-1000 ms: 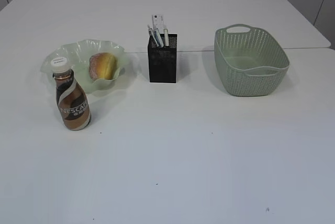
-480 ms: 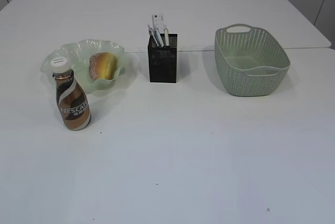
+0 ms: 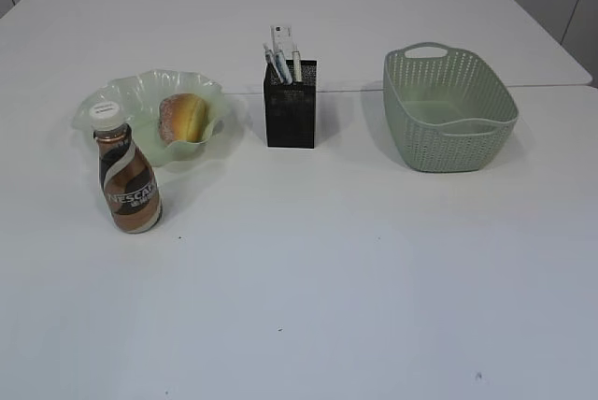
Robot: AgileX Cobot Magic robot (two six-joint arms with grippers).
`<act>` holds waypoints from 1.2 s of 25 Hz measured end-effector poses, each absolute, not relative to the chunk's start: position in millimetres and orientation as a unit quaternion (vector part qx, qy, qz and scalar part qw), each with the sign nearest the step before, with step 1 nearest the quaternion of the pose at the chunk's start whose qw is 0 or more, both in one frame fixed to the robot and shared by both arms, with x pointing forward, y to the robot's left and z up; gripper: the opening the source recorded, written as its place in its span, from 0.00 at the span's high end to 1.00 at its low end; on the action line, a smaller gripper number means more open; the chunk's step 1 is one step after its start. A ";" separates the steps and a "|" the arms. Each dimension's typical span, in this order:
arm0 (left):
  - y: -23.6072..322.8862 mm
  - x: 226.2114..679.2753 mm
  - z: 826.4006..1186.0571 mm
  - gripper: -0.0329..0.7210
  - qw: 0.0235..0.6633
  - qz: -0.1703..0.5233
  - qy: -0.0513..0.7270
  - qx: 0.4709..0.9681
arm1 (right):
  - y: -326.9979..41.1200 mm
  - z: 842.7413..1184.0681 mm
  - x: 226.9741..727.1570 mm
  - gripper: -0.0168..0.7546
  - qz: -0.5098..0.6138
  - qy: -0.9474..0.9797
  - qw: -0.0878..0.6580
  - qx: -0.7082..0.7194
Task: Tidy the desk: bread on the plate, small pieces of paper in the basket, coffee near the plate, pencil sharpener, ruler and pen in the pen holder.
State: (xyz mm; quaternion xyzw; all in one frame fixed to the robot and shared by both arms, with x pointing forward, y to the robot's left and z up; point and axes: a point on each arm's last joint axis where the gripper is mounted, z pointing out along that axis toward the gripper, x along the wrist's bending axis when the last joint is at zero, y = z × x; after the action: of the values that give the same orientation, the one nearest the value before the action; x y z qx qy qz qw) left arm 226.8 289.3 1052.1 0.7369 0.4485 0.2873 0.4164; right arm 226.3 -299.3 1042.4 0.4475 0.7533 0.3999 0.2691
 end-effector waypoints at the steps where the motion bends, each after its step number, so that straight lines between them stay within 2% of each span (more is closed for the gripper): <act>1: 289.3 226.8 1052.1 0.47 0.416 0.287 0.448 0.737 | -299.3 1042.4 226.3 0.52 0.400 0.753 0.269 0.448; 9: 289.2 226.9 1052.1 0.49 0.415 0.290 0.453 0.734 | -298.8 1042.6 226.4 0.52 0.395 0.744 0.277 0.463; 19: 286.8 229.6 1052.1 0.49 0.380 0.334 0.531 0.680 | -295.5 1042.6 227.2 0.52 0.353 0.672 0.329 0.562; 30: 286.8 229.6 1052.1 0.49 0.379 0.335 0.533 0.678 | -295.4 1042.6 227.2 0.52 0.353 0.670 0.330 0.563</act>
State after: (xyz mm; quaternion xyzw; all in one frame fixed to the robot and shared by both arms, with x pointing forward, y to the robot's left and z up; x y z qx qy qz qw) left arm 229.6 286.8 1052.1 0.6783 0.5329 0.3348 0.3793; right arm 227.2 -295.4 1042.6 0.5635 0.6705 0.3526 0.3296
